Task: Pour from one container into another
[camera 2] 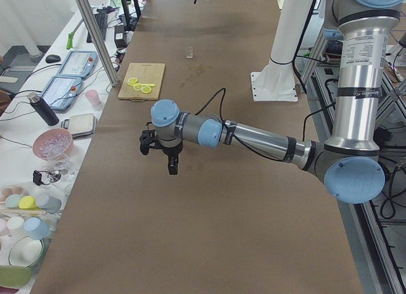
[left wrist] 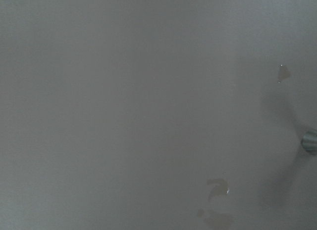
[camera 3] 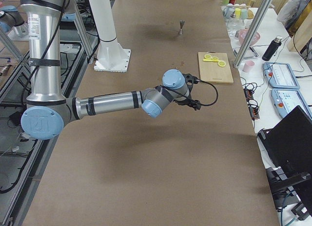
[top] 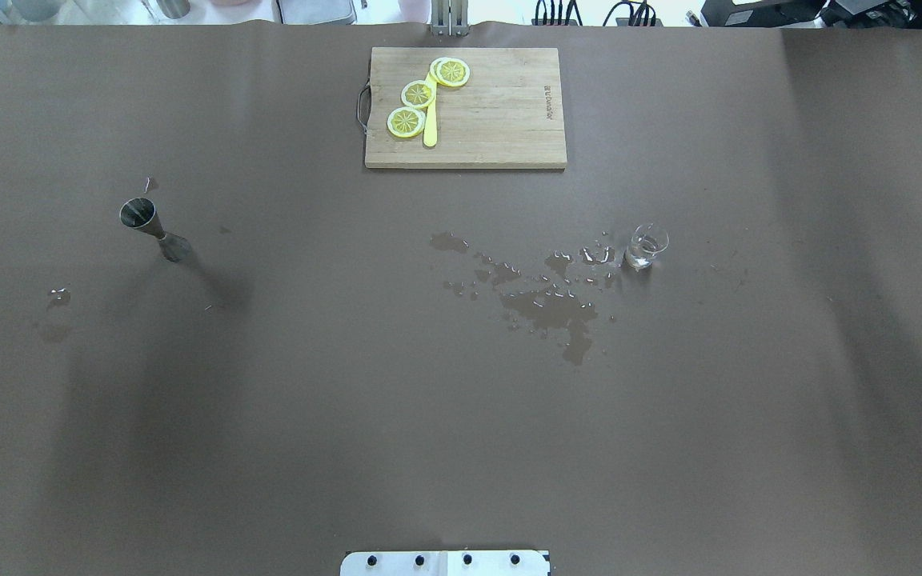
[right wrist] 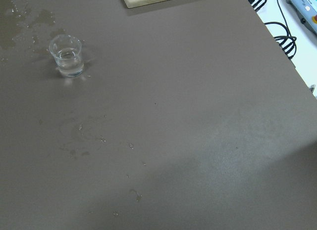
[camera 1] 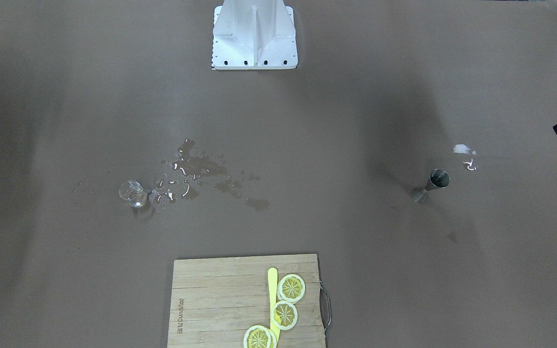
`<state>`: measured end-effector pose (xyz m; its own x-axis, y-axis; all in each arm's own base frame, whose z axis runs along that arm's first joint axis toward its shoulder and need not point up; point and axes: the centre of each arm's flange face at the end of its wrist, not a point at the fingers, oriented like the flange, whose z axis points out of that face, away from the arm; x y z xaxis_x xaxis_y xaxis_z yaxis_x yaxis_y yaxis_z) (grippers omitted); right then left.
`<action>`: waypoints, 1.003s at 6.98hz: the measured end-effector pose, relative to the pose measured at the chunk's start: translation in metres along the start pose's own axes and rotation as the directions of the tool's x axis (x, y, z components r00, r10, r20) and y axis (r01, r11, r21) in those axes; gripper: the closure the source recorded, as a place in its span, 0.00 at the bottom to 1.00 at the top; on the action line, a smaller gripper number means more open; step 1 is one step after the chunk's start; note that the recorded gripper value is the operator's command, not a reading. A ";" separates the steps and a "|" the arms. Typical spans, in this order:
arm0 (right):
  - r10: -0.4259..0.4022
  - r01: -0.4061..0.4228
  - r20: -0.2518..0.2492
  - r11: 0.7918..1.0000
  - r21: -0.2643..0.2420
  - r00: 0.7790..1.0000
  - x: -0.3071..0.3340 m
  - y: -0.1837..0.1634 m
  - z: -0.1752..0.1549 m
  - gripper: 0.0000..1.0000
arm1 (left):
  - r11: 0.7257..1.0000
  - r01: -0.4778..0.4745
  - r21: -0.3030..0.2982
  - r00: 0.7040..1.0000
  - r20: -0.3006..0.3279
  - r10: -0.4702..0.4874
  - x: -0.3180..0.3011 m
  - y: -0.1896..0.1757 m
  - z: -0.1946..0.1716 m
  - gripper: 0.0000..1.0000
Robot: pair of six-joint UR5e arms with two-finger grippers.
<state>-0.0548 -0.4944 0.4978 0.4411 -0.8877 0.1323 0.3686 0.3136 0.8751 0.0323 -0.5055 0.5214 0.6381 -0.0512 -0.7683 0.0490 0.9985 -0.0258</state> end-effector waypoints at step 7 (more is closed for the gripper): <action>-0.051 0.016 0.126 0.965 0.264 0.991 -0.041 0.012 0.085 0.00 | 0.977 0.180 0.114 0.977 -0.137 -0.164 0.157 0.014 -0.009 0.01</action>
<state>-0.1382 -0.4830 0.5425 0.3148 -0.9379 0.1456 0.1468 0.1997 0.9688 0.1261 -0.4992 0.3945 0.5105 -0.2108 -0.8337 0.2499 0.9640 -0.0907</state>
